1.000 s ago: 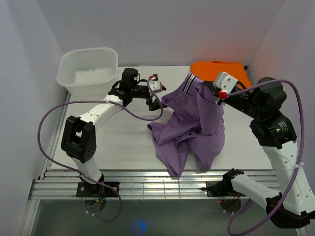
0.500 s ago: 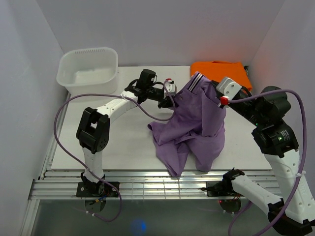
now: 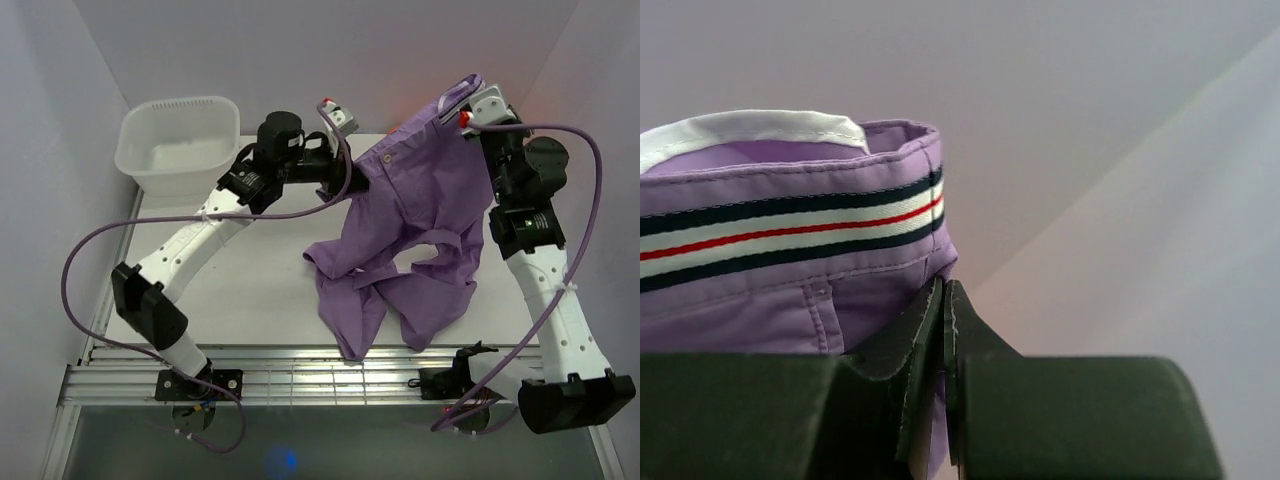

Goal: Fold and stack the trousers
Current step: Flatten the trousers out

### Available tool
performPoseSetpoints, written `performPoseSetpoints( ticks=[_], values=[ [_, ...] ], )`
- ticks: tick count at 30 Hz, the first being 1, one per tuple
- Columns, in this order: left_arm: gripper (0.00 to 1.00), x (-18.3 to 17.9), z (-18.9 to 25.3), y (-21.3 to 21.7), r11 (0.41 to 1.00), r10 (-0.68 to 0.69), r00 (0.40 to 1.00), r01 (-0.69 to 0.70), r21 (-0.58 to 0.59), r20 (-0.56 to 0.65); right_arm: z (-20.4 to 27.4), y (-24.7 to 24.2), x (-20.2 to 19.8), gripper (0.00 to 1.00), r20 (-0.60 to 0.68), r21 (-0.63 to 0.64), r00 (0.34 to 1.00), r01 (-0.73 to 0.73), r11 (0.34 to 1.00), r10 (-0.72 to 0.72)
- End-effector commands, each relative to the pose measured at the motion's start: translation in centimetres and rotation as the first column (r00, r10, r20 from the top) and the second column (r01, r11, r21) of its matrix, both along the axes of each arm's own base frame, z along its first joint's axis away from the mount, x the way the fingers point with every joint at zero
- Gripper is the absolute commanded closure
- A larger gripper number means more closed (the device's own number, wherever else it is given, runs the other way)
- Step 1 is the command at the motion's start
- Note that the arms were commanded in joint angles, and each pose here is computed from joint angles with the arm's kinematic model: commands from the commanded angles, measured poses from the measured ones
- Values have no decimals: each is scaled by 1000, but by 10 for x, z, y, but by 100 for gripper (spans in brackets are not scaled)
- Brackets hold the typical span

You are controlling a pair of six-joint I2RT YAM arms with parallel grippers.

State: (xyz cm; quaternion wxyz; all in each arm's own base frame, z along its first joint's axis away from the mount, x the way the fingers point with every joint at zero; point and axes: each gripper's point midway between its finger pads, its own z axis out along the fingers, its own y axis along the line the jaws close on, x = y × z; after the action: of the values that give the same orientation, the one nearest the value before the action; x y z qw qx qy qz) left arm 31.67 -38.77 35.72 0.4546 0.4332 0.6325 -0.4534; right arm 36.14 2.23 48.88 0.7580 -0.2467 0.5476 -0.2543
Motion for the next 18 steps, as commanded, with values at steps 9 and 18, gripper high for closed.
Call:
performPoseSetpoints(
  ticks=[9,18],
  values=[
    [100,-71,-43,179,877,481,763,-415,243,-432,-17,267,40,92,5,-51,806,-591,805,592],
    [100,-73,-215,443,471,870,339,-355,808,-359,-162,557,15,71,-143,-142,566,-824,549,812]
  ],
)
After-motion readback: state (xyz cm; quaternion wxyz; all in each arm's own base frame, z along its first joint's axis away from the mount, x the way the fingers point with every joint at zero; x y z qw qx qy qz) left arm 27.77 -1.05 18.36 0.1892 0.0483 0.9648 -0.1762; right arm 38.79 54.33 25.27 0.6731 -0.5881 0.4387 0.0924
